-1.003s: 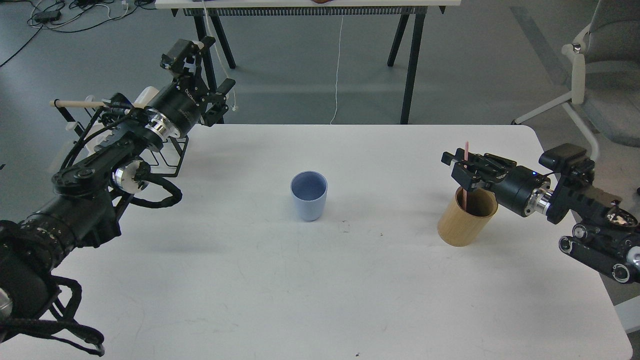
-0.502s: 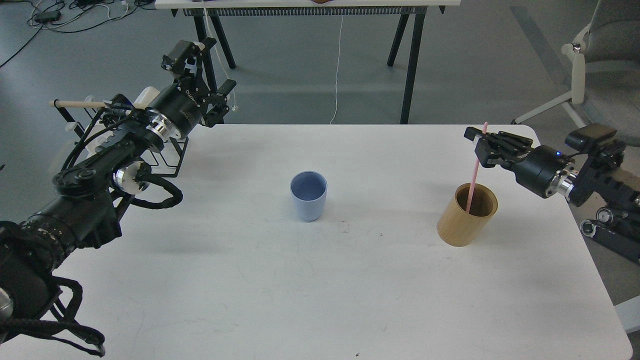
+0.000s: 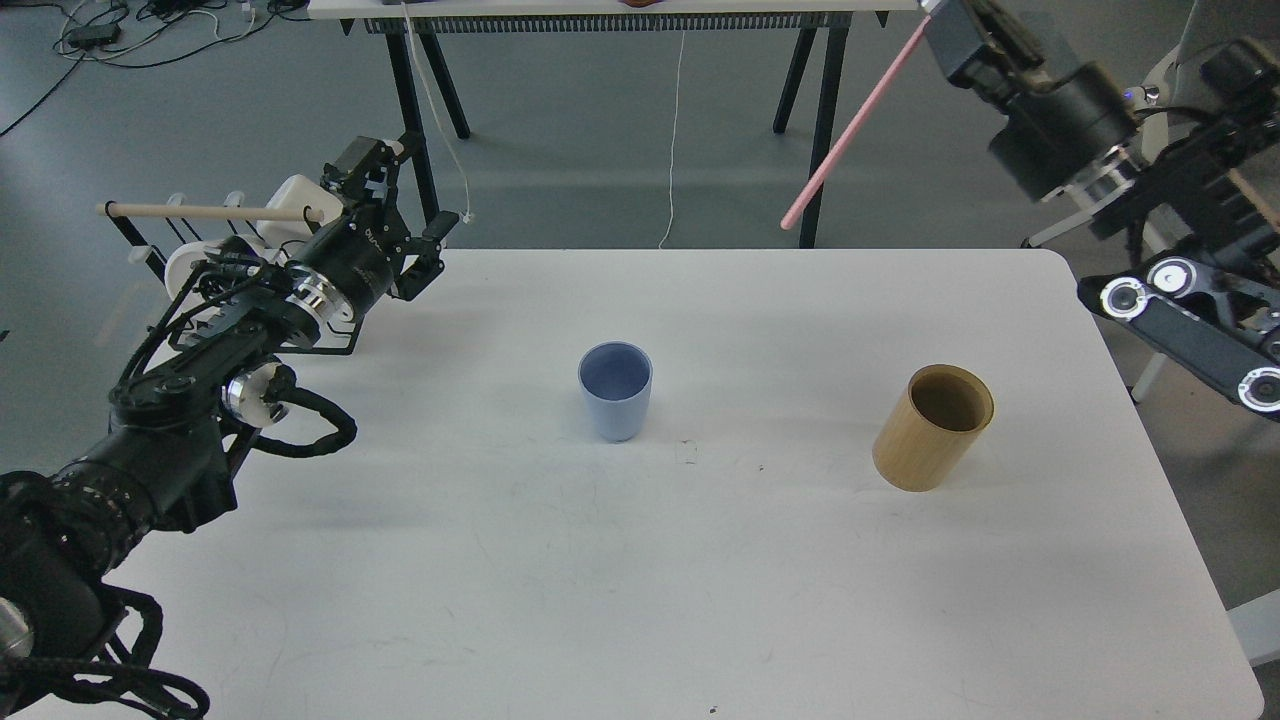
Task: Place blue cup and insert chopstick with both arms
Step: 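Carry the pink straw over the blue cup and lower it inside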
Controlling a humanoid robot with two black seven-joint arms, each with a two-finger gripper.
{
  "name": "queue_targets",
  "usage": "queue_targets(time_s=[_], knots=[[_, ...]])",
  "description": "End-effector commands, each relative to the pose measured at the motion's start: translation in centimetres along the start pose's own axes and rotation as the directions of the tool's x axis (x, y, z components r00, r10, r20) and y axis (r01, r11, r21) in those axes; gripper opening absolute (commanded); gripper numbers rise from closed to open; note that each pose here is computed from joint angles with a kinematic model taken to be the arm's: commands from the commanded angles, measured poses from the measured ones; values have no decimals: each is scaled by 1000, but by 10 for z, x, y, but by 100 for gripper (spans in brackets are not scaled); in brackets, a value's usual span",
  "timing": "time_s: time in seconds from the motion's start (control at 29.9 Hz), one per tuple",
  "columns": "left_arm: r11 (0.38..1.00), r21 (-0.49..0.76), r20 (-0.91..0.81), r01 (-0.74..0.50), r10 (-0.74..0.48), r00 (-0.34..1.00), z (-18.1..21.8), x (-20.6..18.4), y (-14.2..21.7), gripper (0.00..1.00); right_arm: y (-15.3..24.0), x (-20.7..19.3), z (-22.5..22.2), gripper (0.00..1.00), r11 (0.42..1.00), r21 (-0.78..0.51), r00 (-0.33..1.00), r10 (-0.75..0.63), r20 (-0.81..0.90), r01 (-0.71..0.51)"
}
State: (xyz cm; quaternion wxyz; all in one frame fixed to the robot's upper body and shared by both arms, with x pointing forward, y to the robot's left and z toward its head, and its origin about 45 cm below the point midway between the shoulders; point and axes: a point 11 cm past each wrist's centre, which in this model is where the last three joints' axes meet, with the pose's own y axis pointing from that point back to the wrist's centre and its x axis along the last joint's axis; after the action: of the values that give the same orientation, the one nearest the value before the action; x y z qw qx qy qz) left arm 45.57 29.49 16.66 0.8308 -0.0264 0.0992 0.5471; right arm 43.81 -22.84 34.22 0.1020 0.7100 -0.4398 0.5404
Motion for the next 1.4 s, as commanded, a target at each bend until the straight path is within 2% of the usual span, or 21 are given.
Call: queue_targets(time_s=[0.0,0.1,0.23,0.37,0.57,0.94,1.04,1.24,1.3,1.37], knots=[[999,30,-6,-37,37,999,-14,12,13,99,-28,-67,-10,0,1000,6,1000,-28,10,28],[997,45,-10,-59,59,998,-22,19,22,99,-37,-105,-18,0,998,-4,998,-63,28,63],[996,58,-15,-68,69,998,-29,21,28,99,-36,-155,-30,0,986,9,985,-168,22,168],[995,66,-18,-71,73,997,-33,22,31,99,-28,-180,-36,0,972,22,972,-236,14,236],[995,66,-20,-69,71,997,-34,21,30,99,-16,-197,-37,0,960,20,960,-280,15,280],[995,70,-24,-69,70,997,-37,20,31,99,-18,-206,-36,0,958,-1,958,-287,13,287],[995,70,-24,-69,70,997,-37,20,31,99,-15,-214,-37,3,950,2,950,-312,1,312],[995,70,-25,-67,69,997,-37,19,31,99,0,-217,-9,5,934,-73,933,-355,-60,351],[995,70,-26,-66,68,997,-37,18,30,99,3,-219,-8,13,932,-78,932,-359,-55,354],[995,70,-26,-66,68,997,-37,18,30,99,3,-219,-8,29,933,-80,934,-355,-49,351]])
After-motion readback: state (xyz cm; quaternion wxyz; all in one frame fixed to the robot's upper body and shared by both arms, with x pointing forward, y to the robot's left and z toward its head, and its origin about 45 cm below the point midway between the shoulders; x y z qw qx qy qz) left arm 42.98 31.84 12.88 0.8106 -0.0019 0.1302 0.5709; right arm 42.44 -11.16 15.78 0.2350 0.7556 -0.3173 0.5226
